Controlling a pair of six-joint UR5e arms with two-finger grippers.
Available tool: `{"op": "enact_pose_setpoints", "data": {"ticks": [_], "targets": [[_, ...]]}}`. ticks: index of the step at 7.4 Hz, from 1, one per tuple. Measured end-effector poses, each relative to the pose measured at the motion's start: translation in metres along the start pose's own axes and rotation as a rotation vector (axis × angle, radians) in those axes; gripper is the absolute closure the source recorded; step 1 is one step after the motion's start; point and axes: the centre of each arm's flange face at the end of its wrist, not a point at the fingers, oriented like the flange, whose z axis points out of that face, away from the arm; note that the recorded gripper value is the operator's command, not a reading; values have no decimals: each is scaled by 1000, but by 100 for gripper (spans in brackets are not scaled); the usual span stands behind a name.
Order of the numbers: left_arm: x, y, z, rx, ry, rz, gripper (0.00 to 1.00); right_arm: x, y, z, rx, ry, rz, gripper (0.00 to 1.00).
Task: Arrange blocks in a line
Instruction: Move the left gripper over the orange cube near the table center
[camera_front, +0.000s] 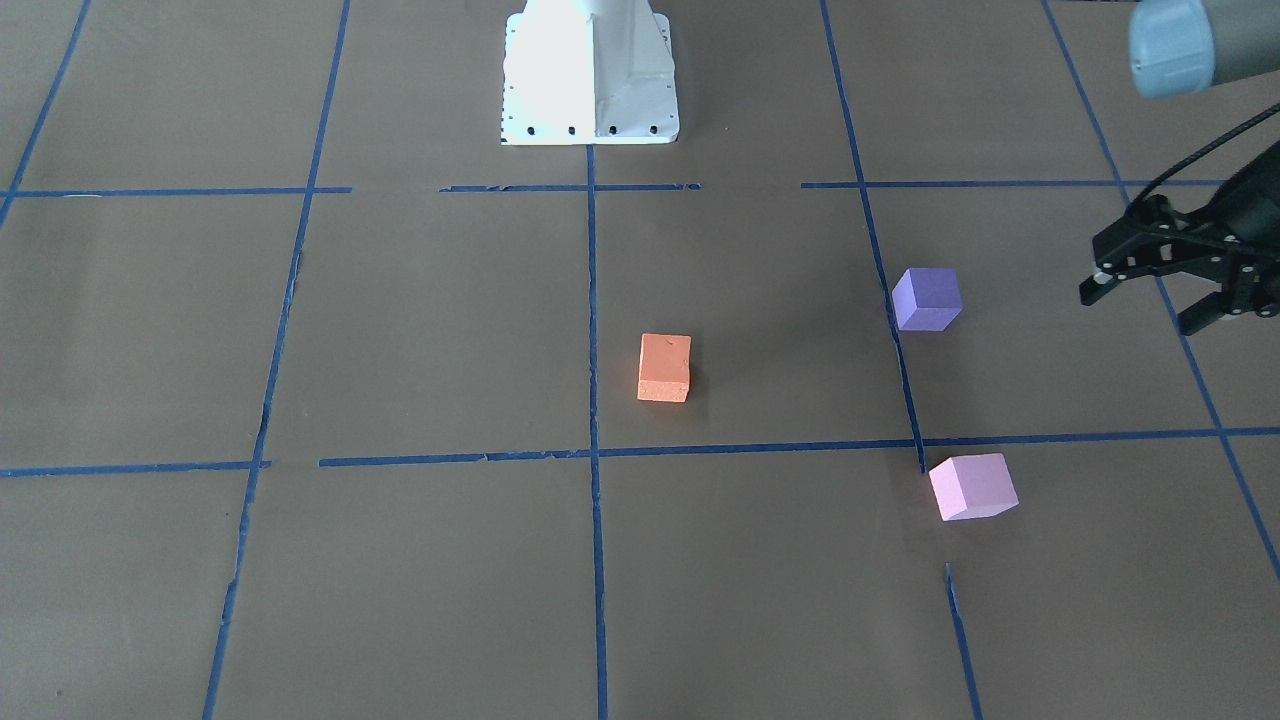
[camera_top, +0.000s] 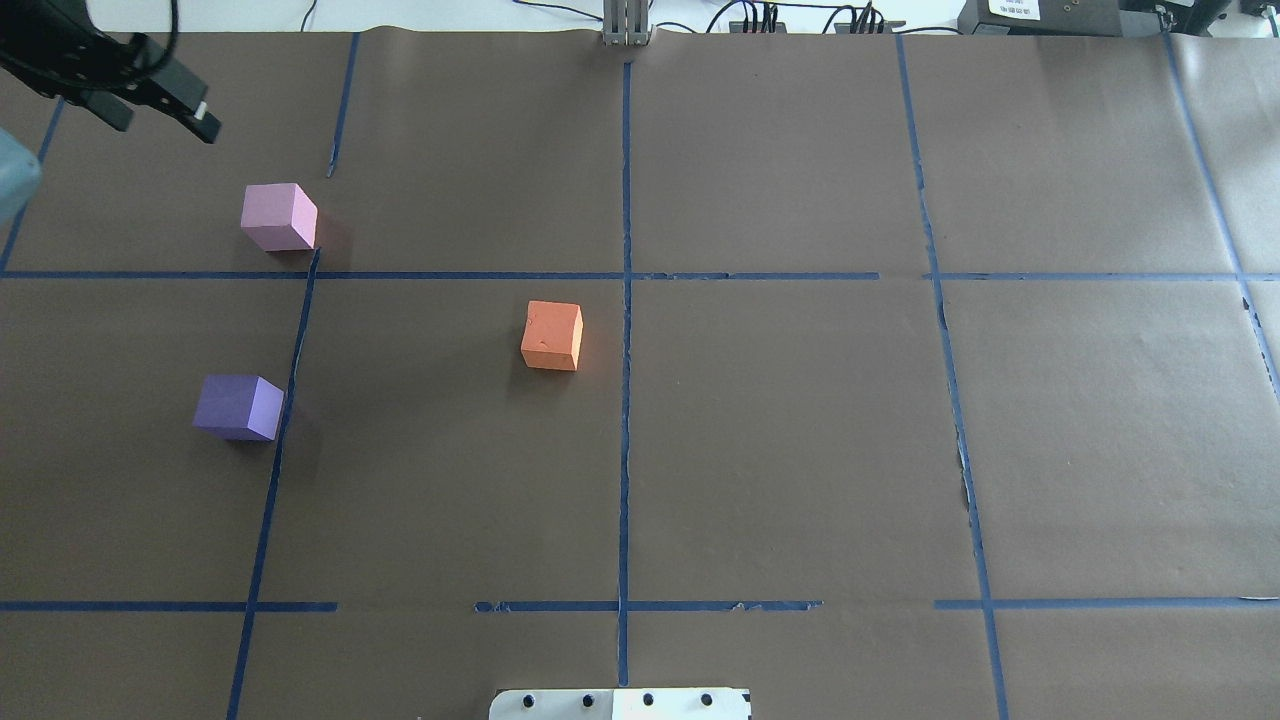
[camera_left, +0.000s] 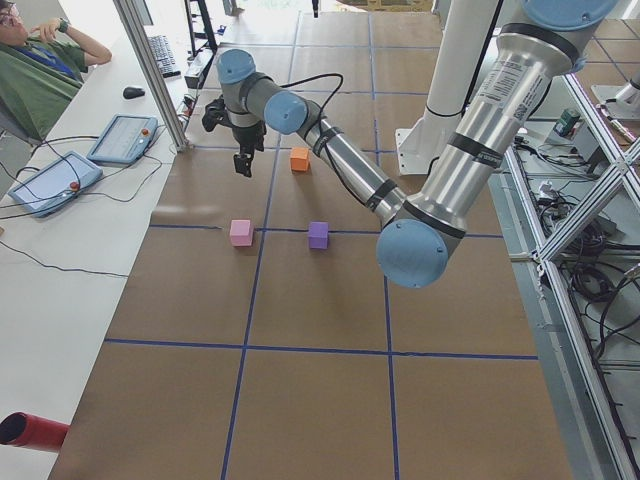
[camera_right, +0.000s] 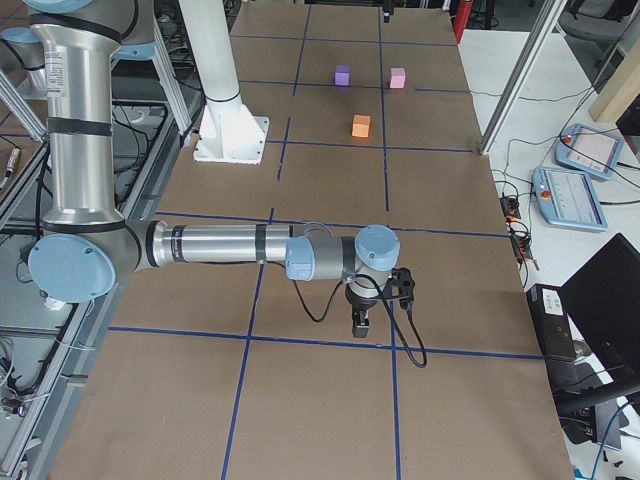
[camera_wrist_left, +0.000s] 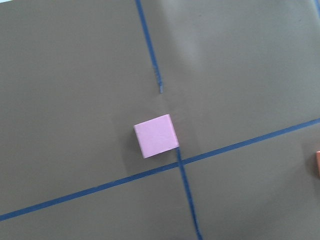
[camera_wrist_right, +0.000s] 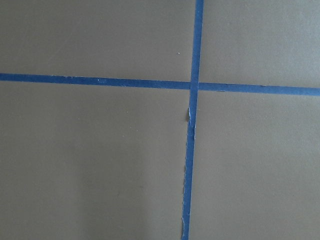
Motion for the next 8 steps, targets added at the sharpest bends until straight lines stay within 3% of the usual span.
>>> {"op": "enact_pose_setpoints", "data": {"ticks": [1, 3, 5, 8], "targets": [[59, 2, 27, 6, -19, 13, 0, 0, 0, 0, 0, -1, 0, 0], [117, 13, 57, 28, 1, 65, 0, 0, 0, 0, 0, -1, 0, 0], [155, 26, 87, 27, 8, 31, 0, 0, 0, 0, 0, -1, 1, 0], [213, 37, 151, 7, -54, -62, 0, 0, 0, 0, 0, -1, 1, 0]]}}
